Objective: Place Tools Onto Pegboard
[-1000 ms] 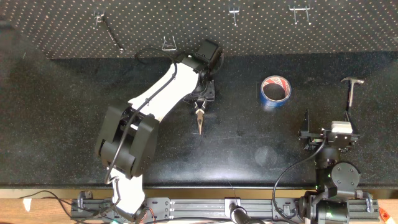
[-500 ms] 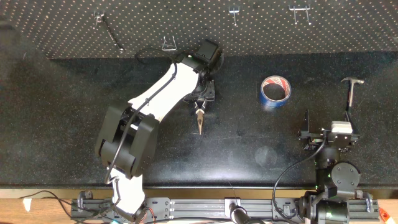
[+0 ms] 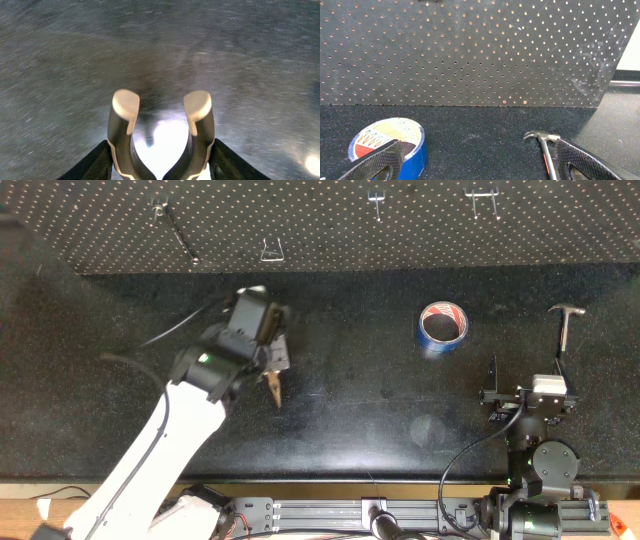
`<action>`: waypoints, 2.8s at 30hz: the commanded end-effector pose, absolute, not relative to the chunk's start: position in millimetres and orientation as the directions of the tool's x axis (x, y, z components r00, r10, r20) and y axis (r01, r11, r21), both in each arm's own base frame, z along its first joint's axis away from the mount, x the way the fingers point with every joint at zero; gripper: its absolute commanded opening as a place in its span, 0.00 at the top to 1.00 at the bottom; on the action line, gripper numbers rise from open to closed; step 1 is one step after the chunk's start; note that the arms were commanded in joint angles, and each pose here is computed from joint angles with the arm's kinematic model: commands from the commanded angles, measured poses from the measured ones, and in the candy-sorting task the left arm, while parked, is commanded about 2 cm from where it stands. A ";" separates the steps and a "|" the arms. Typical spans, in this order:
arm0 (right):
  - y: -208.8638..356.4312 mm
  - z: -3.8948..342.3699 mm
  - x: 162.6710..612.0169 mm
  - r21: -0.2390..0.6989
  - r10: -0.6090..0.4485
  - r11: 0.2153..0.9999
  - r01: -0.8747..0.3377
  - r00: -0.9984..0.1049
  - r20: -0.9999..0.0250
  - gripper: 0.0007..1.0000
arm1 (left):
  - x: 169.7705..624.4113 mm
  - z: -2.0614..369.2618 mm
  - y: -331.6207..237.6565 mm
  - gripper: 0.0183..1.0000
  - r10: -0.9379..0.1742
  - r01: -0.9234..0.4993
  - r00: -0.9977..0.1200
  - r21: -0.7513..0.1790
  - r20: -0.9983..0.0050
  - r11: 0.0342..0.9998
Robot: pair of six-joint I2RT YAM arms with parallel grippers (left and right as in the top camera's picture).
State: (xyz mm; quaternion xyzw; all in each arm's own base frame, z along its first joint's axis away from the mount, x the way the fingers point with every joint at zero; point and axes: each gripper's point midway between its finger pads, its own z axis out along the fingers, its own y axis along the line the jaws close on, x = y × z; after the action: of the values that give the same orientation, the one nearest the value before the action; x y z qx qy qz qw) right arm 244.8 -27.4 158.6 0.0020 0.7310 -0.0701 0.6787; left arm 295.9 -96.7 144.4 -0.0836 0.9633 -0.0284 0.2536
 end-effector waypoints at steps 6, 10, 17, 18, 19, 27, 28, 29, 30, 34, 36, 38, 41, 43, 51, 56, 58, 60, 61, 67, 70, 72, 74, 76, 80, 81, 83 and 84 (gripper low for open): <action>-26.8 157.5 244.6 -0.110 -0.102 0.990 0.092 -0.080 -0.992 0.03 | 455.0 252.8 -87.6 0.99 -0.077 0.033 -0.265 -0.088 -0.961 0.996; -26.8 157.5 244.6 -0.110 -0.102 0.990 0.092 -0.080 -0.992 0.02 | 469.2 274.9 -87.4 0.99 -0.058 0.045 -0.143 -0.065 -0.988 0.997; -26.8 157.4 244.6 -0.109 -0.102 0.990 0.091 -0.080 -0.992 0.02 | 480.0 260.1 -94.3 0.99 -0.058 0.067 -0.148 -0.069 -0.987 0.995; -26.8 157.4 244.6 -0.109 -0.102 0.990 0.091 -0.080 -0.992 0.02 | 481.7 254.0 -95.7 0.99 -0.055 0.071 -0.161 -0.067 -0.985 0.995; -26.8 157.4 244.6 -0.109 -0.102 0.990 0.091 -0.080 -0.992 0.02 | 483.5 247.3 -96.5 0.99 -0.051 0.071 -0.175 -0.065 -0.983 0.995; -26.8 157.5 244.6 -0.110 -0.102 0.990 0.092 -0.080 -0.992 0.02 | 491.8 213.1 -98.4 0.99 -0.035 0.066 -0.242 -0.052 -0.970 0.996; -26.8 157.4 244.6 -0.109 -0.102 0.990 0.091 -0.080 -0.992 0.02 | 492.7 208.0 -100.0 0.98 -0.032 0.073 -0.253 -0.052 -0.967 0.996; -26.8 157.5 244.6 -0.110 -0.102 0.990 0.092 -0.080 -0.992 0.02 | 493.3 204.5 -100.8 0.93 -0.030 0.076 -0.260 -0.052 -0.965 0.996; -26.8 157.5 244.6 -0.110 -0.102 0.990 0.092 -0.080 -0.992 0.02 | 494.2 200.1 -101.0 0.92 -0.028 0.076 -0.267 -0.050 -0.963 0.996; -26.8 157.4 244.6 -0.109 -0.102 0.990 0.091 -0.080 -0.992 0.02 | 496.1 192.8 -101.0 0.64 -0.025 0.074 -0.278 -0.048 -0.960 0.996; -26.8 157.5 244.6 -0.110 -0.102 0.990 0.092 -0.080 -0.992 0.02 | 496.4 193.3 -101.1 0.46 -0.026 0.074 -0.276 -0.048 -0.961 0.996; -26.8 157.5 244.6 -0.110 -0.102 0.990 0.092 -0.080 -0.992 0.02 | 496.4 193.4 -101.1 0.33 -0.026 0.074 -0.276 -0.048 -0.961 0.996; -26.8 157.5 244.6 -0.110 -0.102 0.990 0.092 -0.080 -0.992 0.02 | 496.6 194.2 -101.2 0.19 -0.027 0.074 -0.272 -0.049 -0.962 0.996; -26.8 157.5 244.6 -0.110 -0.102 0.990 0.092 -0.080 -0.992 0.02 | 496.5 195.0 -101.2 0.00 -0.027 0.075 -0.271 -0.049 -0.962 0.996; -26.8 157.5 244.6 -0.110 -0.102 0.990 0.092 -0.080 -0.992 0.02 | 477.1 247.2 -93.4 0.00 -0.048 0.090 -0.200 -0.067 -0.979 0.994; -26.8 157.5 244.6 -0.110 -0.102 0.990 0.092 -0.080 -0.992 0.02 | 463.5 258.9 -84.4 0.00 -0.047 0.077 -0.217 -0.065 -0.975 0.995; -26.8 157.4 244.6 -0.109 -0.102 0.990 0.091 -0.080 -0.992 0.02 | 447.7 245.7 -82.0 0.00 -0.025 0.078 -0.310 -0.052 -0.950 0.996; -26.8 157.5 244.6 -0.110 -0.102 0.990 0.092 -0.080 -0.992 0.02 | 435.5 242.2 -79.3 0.00 -0.020 0.078 -0.334 -0.048 -0.942 0.996; -26.8 157.5 244.6 -0.110 -0.102 0.990 0.092 -0.080 -0.992 0.02 | 426.6 238.7 -77.1 0.00 -0.019 0.077 -0.335 -0.048 -0.942 0.996; -26.8 157.5 244.6 -0.110 -0.102 0.990 0.092 -0.080 -0.992 0.02 | 337.1 202.2 -18.5 0.00 -0.243 -0.038 -0.141 -0.240 -0.960 0.970; -26.8 157.3 244.6 -0.109 -0.102 0.990 0.091 -0.080 -0.992 0.02 | 305.6 208.7 8.6 0.00 -0.267 -0.091 -0.033 -0.263 -0.963 0.961; -26.8 157.5 244.6 -0.110 -0.102 0.990 0.092 -0.080 -0.992 0.02 | 296.3 203.3 13.5 0.00 -0.266 -0.113 -0.050 -0.259 -0.963 0.959; -26.8 157.5 244.6 -0.110 -0.102 0.990 0.092 -0.080 -0.992 0.02 | 287.8 199.5 13.4 0.00 -0.247 -0.116 -0.075 -0.238 -0.966 0.964; -26.8 157.5 244.6 -0.110 -0.102 0.990 0.092 -0.080 -0.992 0.02 | 279.3 196.6 13.9 0.00 -0.221 -0.120 -0.095 -0.210 -0.971 0.970; -26.8 157.5 244.6 -0.110 -0.102 0.990 0.092 -0.080 -0.992 0.02 | 268.2 191.9 16.0 0.00 -0.170 -0.124 -0.113 -0.156 -0.979 0.980; -26.8 157.5 244.6 -0.110 -0.102 0.990 0.092 -0.080 -0.992 0.02 | 266.2 191.7 16.2 0.00 -0.170 -0.123 -0.100 -0.158 -0.980 0.980; -26.8 157.4 244.6 -0.109 -0.102 0.990 0.091 -0.080 -0.992 0.02 | 261.6 185.1 15.3 0.00 -0.174 -0.113 -0.071 -0.165 -0.982 0.980; -26.8 157.4 244.6 -0.109 -0.102 0.990 0.091 -0.080 -0.992 0.02 | 259.8 182.6 15.2 0.00 -0.197 -0.113 -0.060 -0.189 -0.979 0.975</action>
State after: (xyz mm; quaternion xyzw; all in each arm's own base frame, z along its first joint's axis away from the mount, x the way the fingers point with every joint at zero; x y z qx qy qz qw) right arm 244.7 -27.4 158.8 0.0020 0.7309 -0.0701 0.6789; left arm 264.3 13.9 192.5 -0.1029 0.7329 -0.0290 0.6719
